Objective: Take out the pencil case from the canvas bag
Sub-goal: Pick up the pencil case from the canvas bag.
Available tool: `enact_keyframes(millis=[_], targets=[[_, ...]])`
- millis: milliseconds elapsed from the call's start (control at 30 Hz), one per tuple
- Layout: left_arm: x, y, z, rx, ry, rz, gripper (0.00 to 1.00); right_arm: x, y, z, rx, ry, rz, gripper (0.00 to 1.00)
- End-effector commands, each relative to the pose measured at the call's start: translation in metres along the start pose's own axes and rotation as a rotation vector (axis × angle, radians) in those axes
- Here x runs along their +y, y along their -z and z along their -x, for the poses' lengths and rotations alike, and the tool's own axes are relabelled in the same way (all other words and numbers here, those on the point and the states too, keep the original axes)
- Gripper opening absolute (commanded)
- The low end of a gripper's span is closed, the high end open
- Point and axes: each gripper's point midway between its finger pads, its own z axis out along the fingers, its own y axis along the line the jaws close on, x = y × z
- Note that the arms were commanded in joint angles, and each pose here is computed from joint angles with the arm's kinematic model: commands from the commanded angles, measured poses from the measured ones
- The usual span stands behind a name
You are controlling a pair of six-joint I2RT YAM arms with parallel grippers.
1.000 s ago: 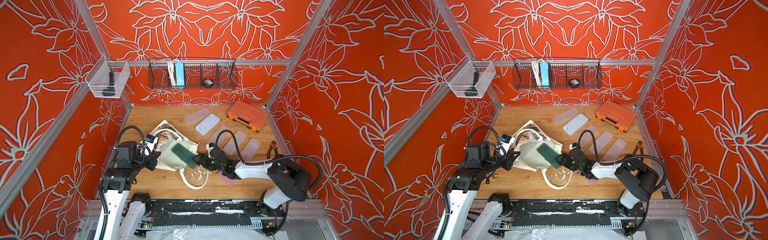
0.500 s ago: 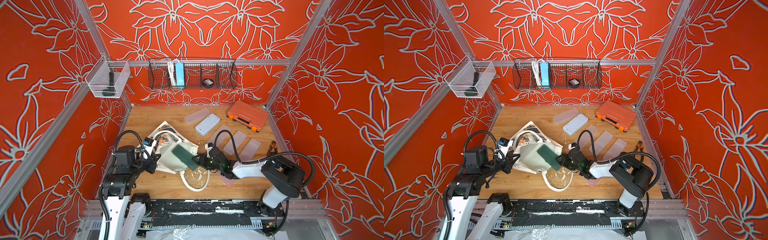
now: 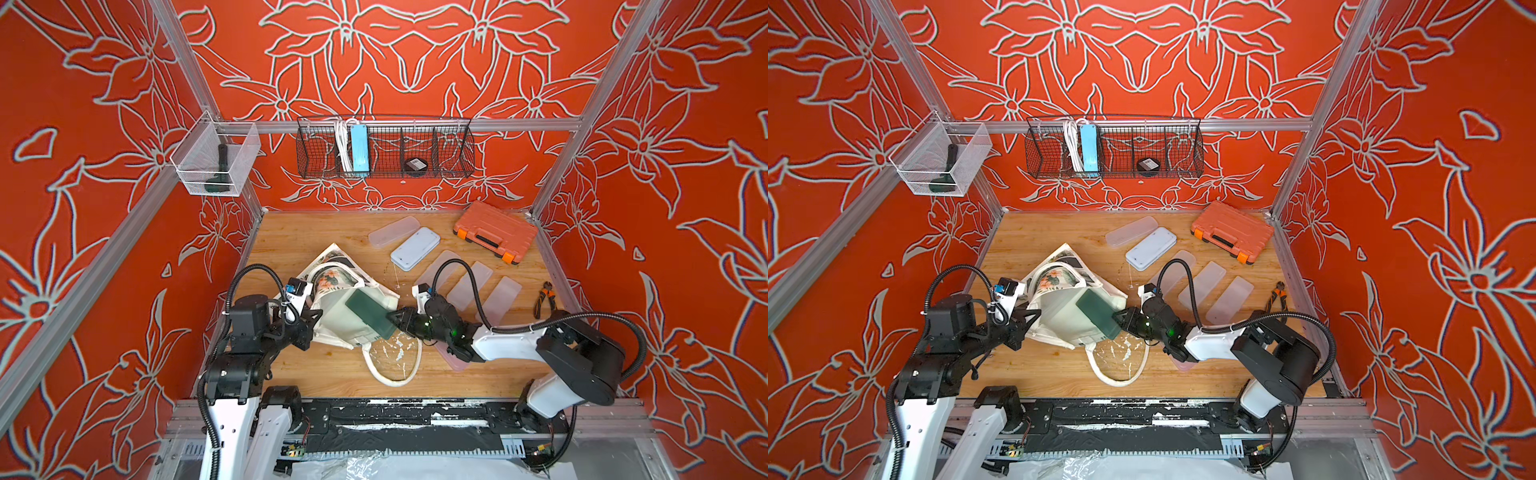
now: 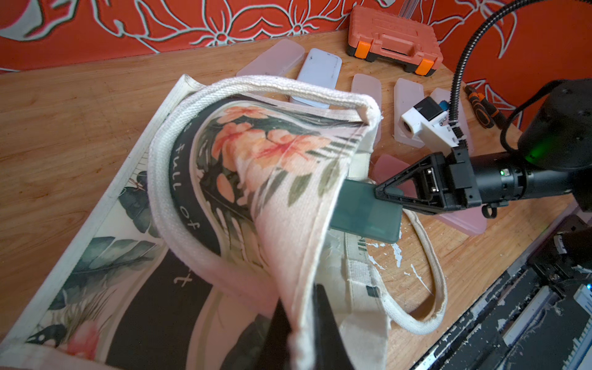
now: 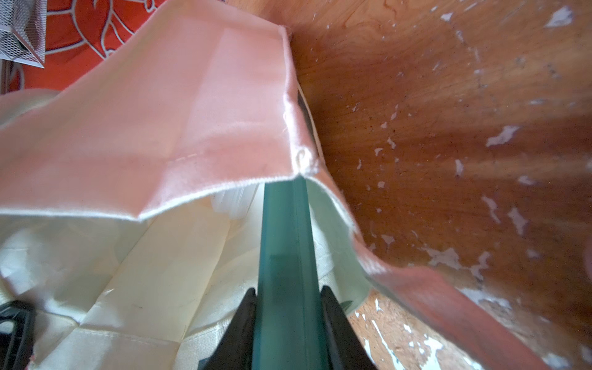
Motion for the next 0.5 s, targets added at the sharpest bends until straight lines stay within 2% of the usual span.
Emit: enact_keyframes(millis=[0, 300, 467], targets=[[-0.003, 0.005, 0.02, -0.093, -0.026, -0.018, 0.0, 0.003, 0.013, 0.001, -0.01, 0.048, -0.02, 0.23], [0.002, 0.012, 0.029, -0.157, 0.049, -0.014, 0.0, 0.027, 0.032, -0.001, 0.036, 0.148, -0.009, 0.23], [0.005, 0.012, 0.036, -0.14, 0.072, -0.015, 0.0, 0.035, 0.041, 0.0, 0.03, 0.161, 0.018, 0.23]])
